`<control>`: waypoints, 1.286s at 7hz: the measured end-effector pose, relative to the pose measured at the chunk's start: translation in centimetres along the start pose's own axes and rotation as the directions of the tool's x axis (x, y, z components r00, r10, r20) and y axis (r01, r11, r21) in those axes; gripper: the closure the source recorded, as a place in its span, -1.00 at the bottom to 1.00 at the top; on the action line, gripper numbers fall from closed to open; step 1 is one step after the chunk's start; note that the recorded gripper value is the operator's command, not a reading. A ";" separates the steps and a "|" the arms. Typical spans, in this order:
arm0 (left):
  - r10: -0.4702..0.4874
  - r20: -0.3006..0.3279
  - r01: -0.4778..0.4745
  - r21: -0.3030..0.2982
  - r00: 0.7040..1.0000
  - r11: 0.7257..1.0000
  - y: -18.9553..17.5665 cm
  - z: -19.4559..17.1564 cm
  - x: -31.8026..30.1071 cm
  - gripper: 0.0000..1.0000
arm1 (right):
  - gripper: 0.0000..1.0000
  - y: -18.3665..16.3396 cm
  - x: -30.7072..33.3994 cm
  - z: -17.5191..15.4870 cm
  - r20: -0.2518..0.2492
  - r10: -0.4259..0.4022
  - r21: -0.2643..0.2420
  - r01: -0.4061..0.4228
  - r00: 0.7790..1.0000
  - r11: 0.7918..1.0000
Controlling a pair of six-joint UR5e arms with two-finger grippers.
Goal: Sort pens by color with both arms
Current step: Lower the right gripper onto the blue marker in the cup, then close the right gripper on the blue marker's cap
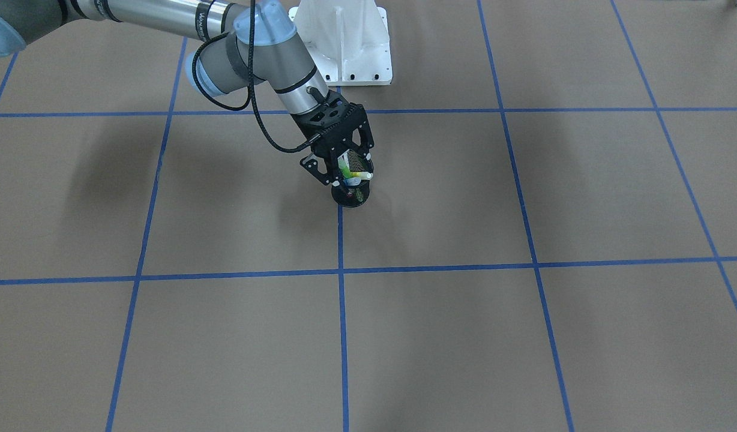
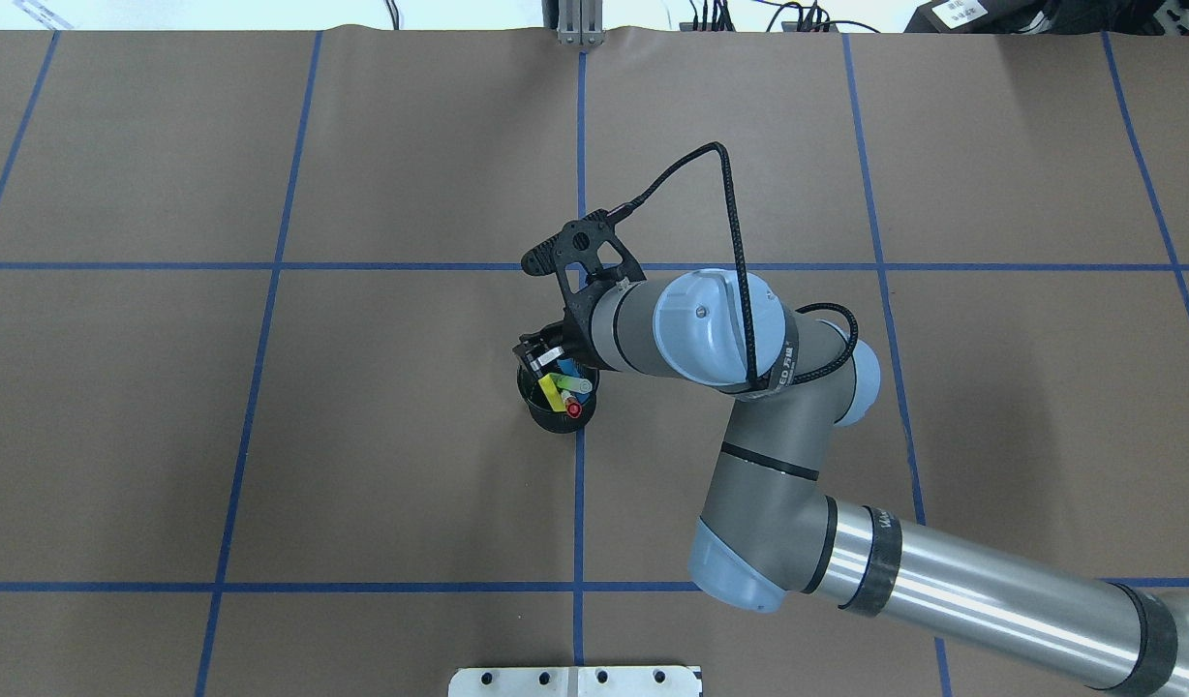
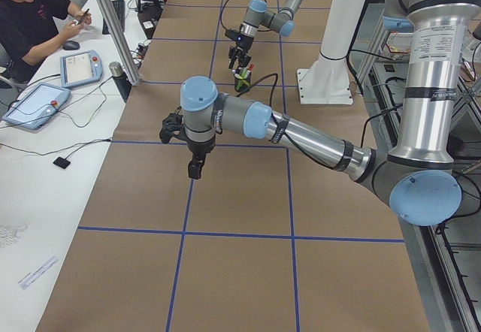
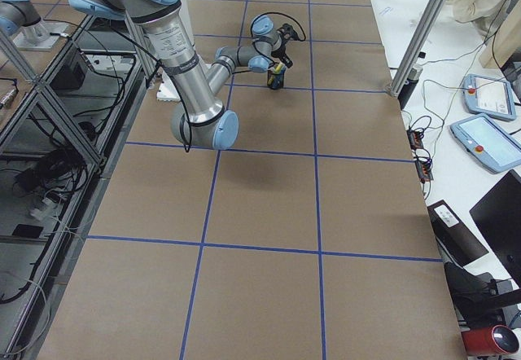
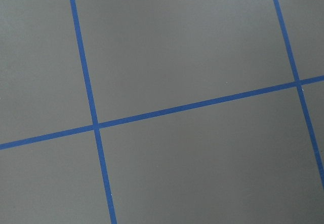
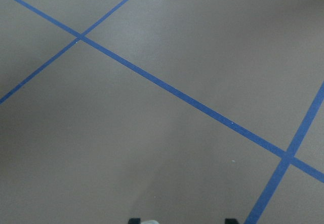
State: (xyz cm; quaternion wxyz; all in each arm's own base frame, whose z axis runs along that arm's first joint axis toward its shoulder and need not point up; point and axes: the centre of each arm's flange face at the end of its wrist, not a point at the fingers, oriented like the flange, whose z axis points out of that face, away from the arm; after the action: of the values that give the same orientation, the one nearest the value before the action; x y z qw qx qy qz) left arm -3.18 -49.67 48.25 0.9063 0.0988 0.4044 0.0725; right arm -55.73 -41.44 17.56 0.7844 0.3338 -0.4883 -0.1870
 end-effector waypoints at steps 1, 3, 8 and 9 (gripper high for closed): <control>0.001 0.000 -0.001 0.001 1.000 1.000 0.0 0.0 0.0 -0.98 | -0.29 -0.3 0.5 -0.2 0.001 0.013 -0.018 -0.013 1.000 1.000; 0.003 0.000 -0.003 0.003 1.000 1.000 0.0 -0.1 0.1 -0.98 | -0.29 -1.0 0.8 -0.6 -0.013 0.075 -0.044 -0.076 0.997 0.996; 0.001 0.000 -0.001 0.001 1.000 1.000 0.0 0.0 0.0 -0.98 | -0.29 -2.9 0.1 -0.5 -0.078 0.165 -0.111 -0.173 0.983 0.979; 0.001 0.000 -0.001 0.001 1.000 1.000 0.0 0.0 0.0 -0.98 | -0.29 -2.9 0.3 -0.4 -0.094 0.164 -0.123 -0.175 0.982 0.977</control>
State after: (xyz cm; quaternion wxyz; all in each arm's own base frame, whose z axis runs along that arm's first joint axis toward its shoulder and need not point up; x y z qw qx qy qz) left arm -3.18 -49.64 48.30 0.9063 0.0994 0.4044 0.0729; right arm -55.14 -43.54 15.64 0.8373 0.2461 -0.4687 -0.1370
